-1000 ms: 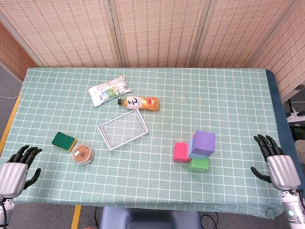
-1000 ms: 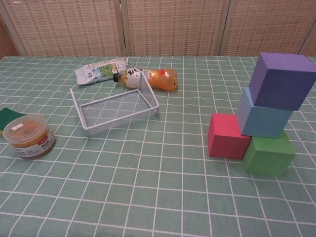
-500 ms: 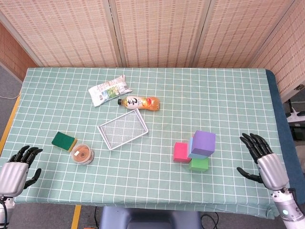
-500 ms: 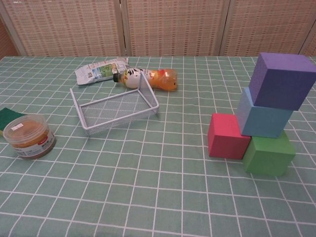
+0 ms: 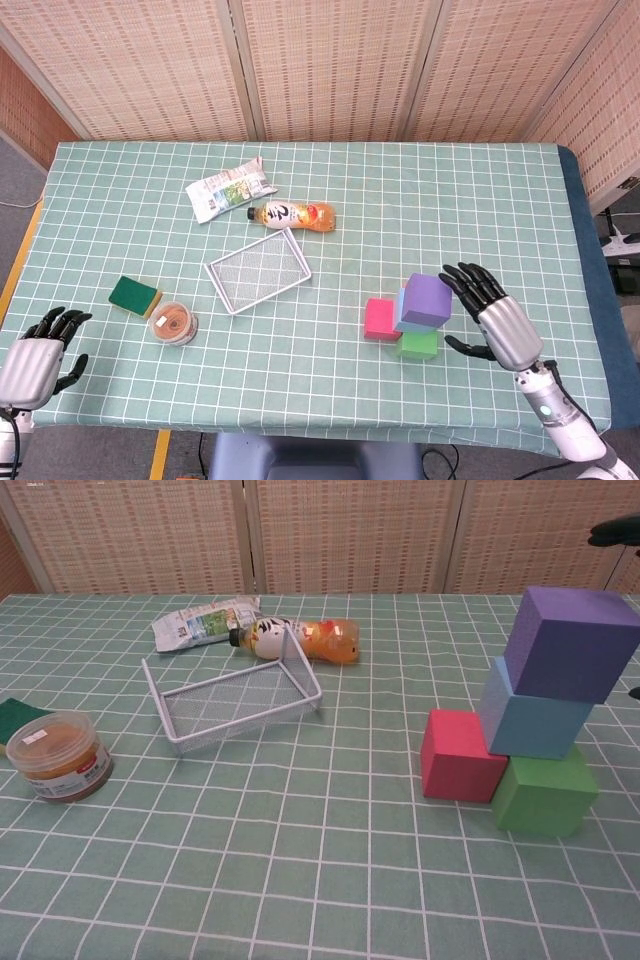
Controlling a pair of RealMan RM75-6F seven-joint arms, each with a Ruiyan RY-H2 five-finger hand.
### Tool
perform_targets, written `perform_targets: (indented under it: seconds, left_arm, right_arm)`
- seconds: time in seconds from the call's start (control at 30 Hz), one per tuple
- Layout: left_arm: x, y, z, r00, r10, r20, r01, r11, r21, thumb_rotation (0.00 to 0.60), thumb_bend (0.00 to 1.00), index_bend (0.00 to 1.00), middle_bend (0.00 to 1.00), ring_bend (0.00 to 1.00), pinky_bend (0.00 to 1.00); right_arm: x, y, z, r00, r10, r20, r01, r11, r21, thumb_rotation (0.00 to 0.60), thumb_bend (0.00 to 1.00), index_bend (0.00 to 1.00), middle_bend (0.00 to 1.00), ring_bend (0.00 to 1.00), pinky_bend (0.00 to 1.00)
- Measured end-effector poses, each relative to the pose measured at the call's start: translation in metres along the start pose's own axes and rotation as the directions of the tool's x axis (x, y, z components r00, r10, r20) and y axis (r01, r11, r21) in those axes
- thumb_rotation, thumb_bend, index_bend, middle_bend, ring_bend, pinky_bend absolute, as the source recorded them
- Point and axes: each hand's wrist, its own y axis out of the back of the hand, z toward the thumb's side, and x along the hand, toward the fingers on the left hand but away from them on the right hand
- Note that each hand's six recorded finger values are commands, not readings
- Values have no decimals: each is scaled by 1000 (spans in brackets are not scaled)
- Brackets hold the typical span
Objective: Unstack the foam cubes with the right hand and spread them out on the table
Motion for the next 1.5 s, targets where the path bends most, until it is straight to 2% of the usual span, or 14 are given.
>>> perform_targets:
  seconds: [0.2,0.4,0.43,0.5,0.57,0.6,0.7,0.8,0.97,1.1,1.17,1.33,1.4,1.5]
  left_arm:
    - [2,-5,-4,999,-33,-25,33,999,1,600,394,230,209,139,383]
    - [5,-7,-6,998,-51,-37,51,999,7,600,400,230,209,139,384]
    - [5,-7,-7,998,-53,-41,53,999,7,600,401,230,209,139,384]
    - [6,-7,-9,997,-55,-48,55,998,4,600,402,230,209,139,385]
    - [6,-6,-10,997,-52,-52,52,999,2,600,402,230,209,139,386]
    - [6,-6,-10,997,-50,-54,50,999,2,600,402,230,209,139,386]
    - [6,-5,-11,997,-48,-56,48,999,2,600,401,230,209,139,386]
    - [6,-6,-10,997,-52,-56,52,999,3,600,401,230,209,139,386]
    - [6,-8,-9,997,-60,-51,60,998,4,600,401,230,209,140,386]
    - [6,-8,-9,997,-62,-49,62,998,2,600,400,230,209,140,386]
    - [6,-7,-9,997,-60,-49,60,998,-2,600,399,230,209,140,386]
    - [6,-8,-9,997,-62,-53,62,998,1,600,399,230,209,140,387]
    - [6,-9,-9,997,-64,-53,65,998,4,600,400,230,209,139,387]
    - [7,-10,-8,996,-71,-52,72,997,7,600,401,230,209,139,387]
  right_arm:
    - [-33,-17,14,998,55,-7,-55,998,-14,600,65,21,42,18,82]
    - [-58,-26,29,998,54,-15,-55,997,-52,600,64,88,55,26,108]
    - [-59,-26,30,999,51,-14,-51,997,-54,600,64,119,78,46,154]
    - [-60,-26,31,999,35,-12,-36,998,-55,600,64,222,180,155,364]
    - [-60,-25,31,1000,16,-8,-16,999,-51,600,64,367,331,354,650]
    - [-59,-24,31,1000,2,-5,-2,999,-49,600,64,424,388,433,738]
    - [-58,-22,30,999,-35,4,35,999,-37,600,64,568,522,597,874]
    - [-58,-18,28,997,-72,11,72,997,-24,600,64,623,569,623,896]
    - [-57,-4,22,985,-170,13,170,985,14,600,64,632,573,623,896]
    - [-49,18,7,953,-302,36,296,949,112,600,64,632,573,623,896]
    - [-41,25,-6,940,-334,69,320,933,165,600,64,632,573,623,896]
    - [-20,28,-54,925,-308,221,247,932,267,600,64,608,573,577,849]
    - [-14,24,-76,919,-268,289,187,942,277,600,64,547,548,515,768]
    - [-7,16,-98,919,-194,343,111,963,247,600,64,386,407,329,591]
